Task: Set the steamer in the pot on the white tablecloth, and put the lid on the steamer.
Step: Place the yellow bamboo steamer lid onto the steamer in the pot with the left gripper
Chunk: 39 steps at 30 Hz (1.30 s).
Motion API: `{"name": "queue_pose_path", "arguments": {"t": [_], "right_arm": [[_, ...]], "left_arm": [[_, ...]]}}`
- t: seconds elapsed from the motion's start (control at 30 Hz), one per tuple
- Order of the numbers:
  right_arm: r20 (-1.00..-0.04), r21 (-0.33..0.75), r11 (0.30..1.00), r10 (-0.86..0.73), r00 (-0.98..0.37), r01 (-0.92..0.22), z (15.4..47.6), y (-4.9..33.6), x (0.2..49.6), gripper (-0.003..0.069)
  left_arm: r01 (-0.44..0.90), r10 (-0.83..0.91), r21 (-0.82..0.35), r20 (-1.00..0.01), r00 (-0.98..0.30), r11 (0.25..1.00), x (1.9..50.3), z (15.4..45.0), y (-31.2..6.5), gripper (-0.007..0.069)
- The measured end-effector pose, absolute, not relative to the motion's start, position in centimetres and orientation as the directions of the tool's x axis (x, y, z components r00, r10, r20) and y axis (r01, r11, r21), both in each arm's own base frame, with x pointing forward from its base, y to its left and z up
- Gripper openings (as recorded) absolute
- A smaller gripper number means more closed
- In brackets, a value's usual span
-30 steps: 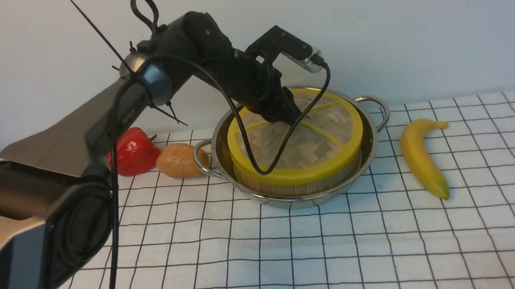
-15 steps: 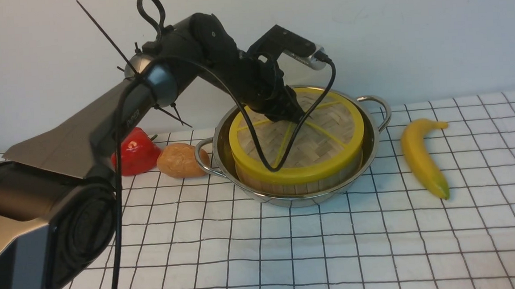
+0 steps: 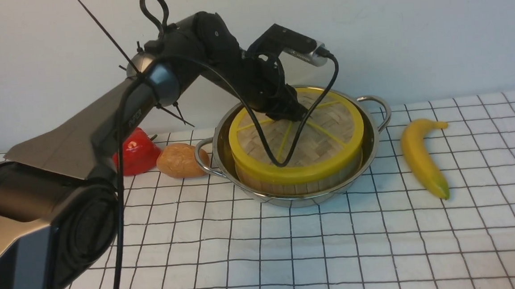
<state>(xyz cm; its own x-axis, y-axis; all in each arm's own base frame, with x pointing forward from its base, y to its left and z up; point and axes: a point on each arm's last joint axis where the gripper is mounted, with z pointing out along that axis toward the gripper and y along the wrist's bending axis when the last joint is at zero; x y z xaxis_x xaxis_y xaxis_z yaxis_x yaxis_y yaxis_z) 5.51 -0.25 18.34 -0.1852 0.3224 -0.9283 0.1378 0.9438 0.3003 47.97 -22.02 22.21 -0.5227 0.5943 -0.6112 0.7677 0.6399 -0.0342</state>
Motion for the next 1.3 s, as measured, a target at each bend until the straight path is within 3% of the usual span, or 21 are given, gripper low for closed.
{"name": "queue_pose_path", "arguments": {"t": [0.57,1.3], "right_arm": [[-0.929,0.299,0.944,0.322,-0.185,0.138,18.34,-0.25,5.51,0.0240],[-0.928,0.301,0.944,0.323,-0.185,0.138,18.34,-0.25,5.51,0.0240]], "left_arm": [[0.729,0.548,-0.060,-0.619,-0.563,0.682,48.38,22.46,-21.75,0.0123],[0.735,0.549,-0.097,-0.601,-0.580,0.671,48.47,21.80,-21.68,0.0137]]}}
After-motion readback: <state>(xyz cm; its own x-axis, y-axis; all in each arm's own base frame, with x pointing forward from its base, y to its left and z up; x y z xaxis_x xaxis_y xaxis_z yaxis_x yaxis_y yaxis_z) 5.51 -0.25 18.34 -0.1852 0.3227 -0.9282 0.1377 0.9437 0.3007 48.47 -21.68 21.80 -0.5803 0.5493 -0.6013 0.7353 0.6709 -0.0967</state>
